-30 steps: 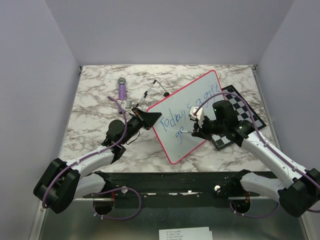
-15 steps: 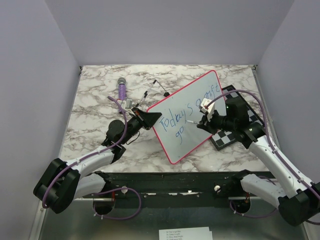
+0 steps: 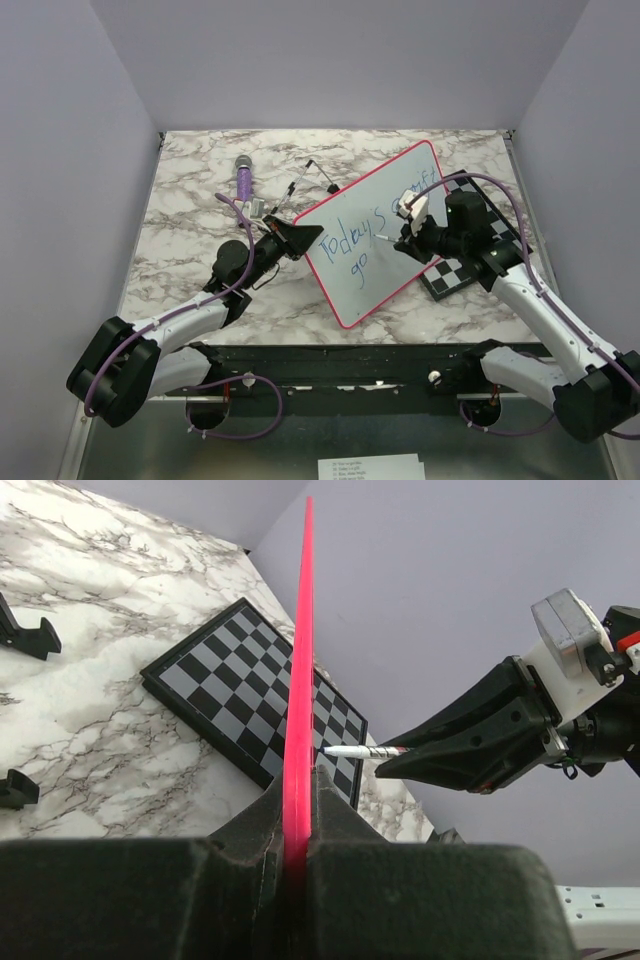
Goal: Write a sentence on the whiteboard
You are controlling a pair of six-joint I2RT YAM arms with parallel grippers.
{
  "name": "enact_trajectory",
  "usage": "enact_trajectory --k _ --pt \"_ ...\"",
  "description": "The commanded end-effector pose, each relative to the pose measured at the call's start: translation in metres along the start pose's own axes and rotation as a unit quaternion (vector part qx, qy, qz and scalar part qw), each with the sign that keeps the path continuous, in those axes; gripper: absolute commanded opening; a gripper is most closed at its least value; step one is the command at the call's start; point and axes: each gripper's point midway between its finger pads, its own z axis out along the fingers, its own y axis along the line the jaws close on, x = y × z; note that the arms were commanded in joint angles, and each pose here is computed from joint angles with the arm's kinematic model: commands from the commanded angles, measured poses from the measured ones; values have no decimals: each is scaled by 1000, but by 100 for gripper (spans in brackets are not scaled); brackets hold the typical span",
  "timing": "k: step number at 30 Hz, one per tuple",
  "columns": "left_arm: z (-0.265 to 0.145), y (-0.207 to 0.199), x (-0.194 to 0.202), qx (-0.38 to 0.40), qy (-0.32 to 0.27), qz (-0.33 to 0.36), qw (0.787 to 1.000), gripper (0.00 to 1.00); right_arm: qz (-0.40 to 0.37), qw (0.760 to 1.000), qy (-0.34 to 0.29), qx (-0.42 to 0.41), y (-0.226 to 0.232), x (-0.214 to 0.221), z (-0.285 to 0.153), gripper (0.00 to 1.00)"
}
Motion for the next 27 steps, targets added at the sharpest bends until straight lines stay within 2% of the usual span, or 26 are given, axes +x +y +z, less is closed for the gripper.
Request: enact_trajectory --k 1,27 --pt "1 -36 -33 60 -60 13 996 0 8 1000 3 18 -9 0 4 1" --pt "2 -36 -34 61 -60 13 996 0 -2 998 55 -35 21 43 -5 0"
